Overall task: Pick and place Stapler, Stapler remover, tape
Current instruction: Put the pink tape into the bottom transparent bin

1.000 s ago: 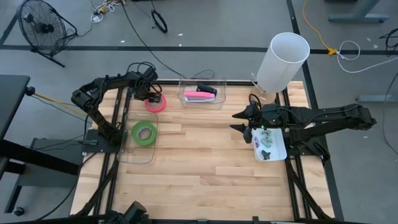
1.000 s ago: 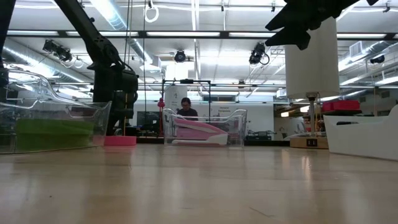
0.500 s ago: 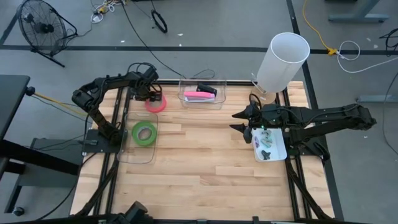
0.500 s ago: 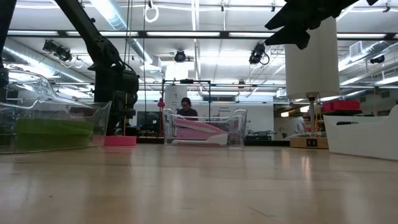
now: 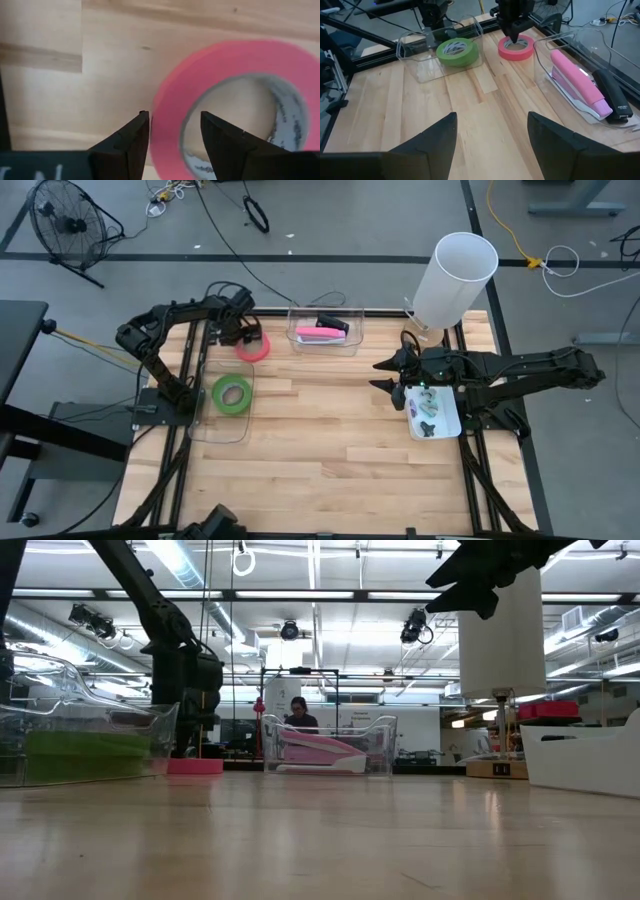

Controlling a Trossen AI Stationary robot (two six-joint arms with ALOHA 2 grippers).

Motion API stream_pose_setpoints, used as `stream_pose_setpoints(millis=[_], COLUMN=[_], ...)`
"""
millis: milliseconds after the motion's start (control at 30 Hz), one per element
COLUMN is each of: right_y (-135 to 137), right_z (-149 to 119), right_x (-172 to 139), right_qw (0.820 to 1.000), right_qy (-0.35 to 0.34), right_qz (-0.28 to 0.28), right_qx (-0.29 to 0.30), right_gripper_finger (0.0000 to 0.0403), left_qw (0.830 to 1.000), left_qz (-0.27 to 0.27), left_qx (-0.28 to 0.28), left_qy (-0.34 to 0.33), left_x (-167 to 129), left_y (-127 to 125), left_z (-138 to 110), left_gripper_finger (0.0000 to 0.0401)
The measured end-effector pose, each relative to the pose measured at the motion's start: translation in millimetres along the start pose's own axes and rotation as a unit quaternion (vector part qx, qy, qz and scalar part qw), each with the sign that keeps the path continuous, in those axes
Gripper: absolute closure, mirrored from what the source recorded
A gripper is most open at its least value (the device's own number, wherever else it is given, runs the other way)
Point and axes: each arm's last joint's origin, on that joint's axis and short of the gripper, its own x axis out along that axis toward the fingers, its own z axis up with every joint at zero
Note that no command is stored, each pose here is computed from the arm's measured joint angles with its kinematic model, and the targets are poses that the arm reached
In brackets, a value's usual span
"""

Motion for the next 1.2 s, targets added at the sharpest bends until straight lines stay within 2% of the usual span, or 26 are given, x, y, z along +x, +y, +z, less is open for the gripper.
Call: stream_pose_setpoints(millis=[167,367,733,900,1200], right_y=[0.0,0.1,0.2,0.2,0.2], right_z=[0.0,0.4,0.6,0.6,0.6], right_x=[0.0,0.0,0.0,0.0,0.0], right_qw=[1.0,1.0,1.0,1.0,1.0], right_qy=[0.0,-0.002,-0.003,-0.003,-0.003], right_qz=[0.0,0.001,0.001,0.001,0.002], right_qx=[0.0,0.0,0.0,-0.011,-0.027], right_gripper_finger=[0.0163,0.0163,0.0163,0.0163,0.0163], left_qw=[0.999,0.998,0.997,0.995,0.991], left_qz=[0.032,0.049,0.052,0.05,0.016], left_qx=[0.012,0.039,0.06,0.081,0.113], left_qy=[0.004,0.005,0.004,-0.002,-0.069], left_x=[3.3,9.0,6.5,-12.8,-81.6], left_y=[-1.0,-10.1,-18.4,-22.0,-28.1], left_z=[-5.3,-14.0,-20.0,-15.3,-2.1], left_gripper_finger=[0.0234,0.0312,0.0313,0.0313,0.0313])
